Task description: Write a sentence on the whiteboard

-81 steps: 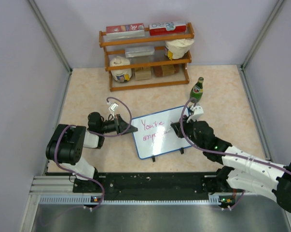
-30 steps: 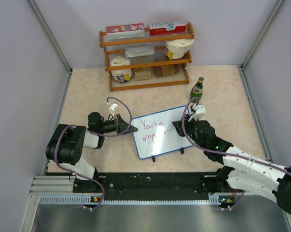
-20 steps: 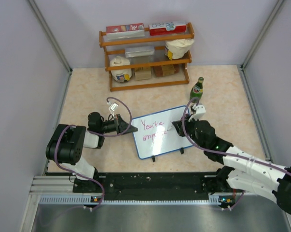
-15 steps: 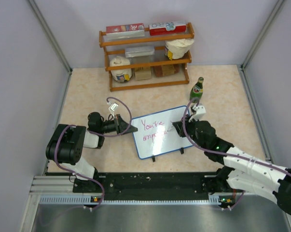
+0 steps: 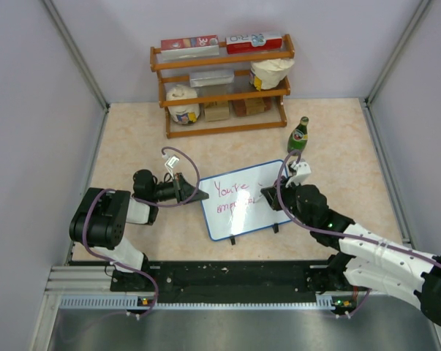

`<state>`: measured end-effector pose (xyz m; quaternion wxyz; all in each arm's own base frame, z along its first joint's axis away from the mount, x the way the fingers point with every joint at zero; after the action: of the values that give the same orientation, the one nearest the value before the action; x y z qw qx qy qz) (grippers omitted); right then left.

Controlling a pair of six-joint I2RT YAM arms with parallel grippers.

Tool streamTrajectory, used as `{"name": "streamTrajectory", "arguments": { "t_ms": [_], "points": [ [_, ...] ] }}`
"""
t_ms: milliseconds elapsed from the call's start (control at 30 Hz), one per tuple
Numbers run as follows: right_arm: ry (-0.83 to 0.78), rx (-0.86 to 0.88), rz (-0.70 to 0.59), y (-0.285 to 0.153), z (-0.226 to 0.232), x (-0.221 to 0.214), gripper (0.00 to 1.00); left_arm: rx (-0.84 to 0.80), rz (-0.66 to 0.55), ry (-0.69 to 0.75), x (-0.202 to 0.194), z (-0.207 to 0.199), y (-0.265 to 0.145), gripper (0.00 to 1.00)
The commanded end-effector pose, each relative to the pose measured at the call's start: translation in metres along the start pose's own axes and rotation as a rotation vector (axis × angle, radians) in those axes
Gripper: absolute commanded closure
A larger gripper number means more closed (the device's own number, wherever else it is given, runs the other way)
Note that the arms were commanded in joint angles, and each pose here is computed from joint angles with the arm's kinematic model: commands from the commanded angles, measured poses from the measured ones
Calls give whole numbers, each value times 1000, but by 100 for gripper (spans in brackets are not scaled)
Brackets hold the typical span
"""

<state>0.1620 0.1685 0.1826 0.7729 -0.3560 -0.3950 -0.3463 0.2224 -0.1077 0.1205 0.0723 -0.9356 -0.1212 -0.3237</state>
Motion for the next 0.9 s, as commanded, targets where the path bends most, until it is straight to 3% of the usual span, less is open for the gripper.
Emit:
{"name": "streamTrajectory", "arguments": {
  "t_ms": [0,367,867],
  "points": [
    [8,-19,-59,1,1,12,100,40,-56,77,5,7,-1,100],
    [11,-29,-127,6,8,31,100,40,-57,79,6,7,-1,100],
    [1,-48,-96,3,1,25,100,40,-56,76,5,7,-1,100]
  ]
}}
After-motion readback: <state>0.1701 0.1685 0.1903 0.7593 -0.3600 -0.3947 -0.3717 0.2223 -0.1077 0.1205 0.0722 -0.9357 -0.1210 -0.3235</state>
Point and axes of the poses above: each gripper's point midway between its finger pads, its own y axis out along the fingers, its own z axis along the line the jaws close on, x = y × z, the point moved 10 cm from there along -y, back along the fingers, and after that the axes turned 2 degrees about y, right-handed, at the moved point
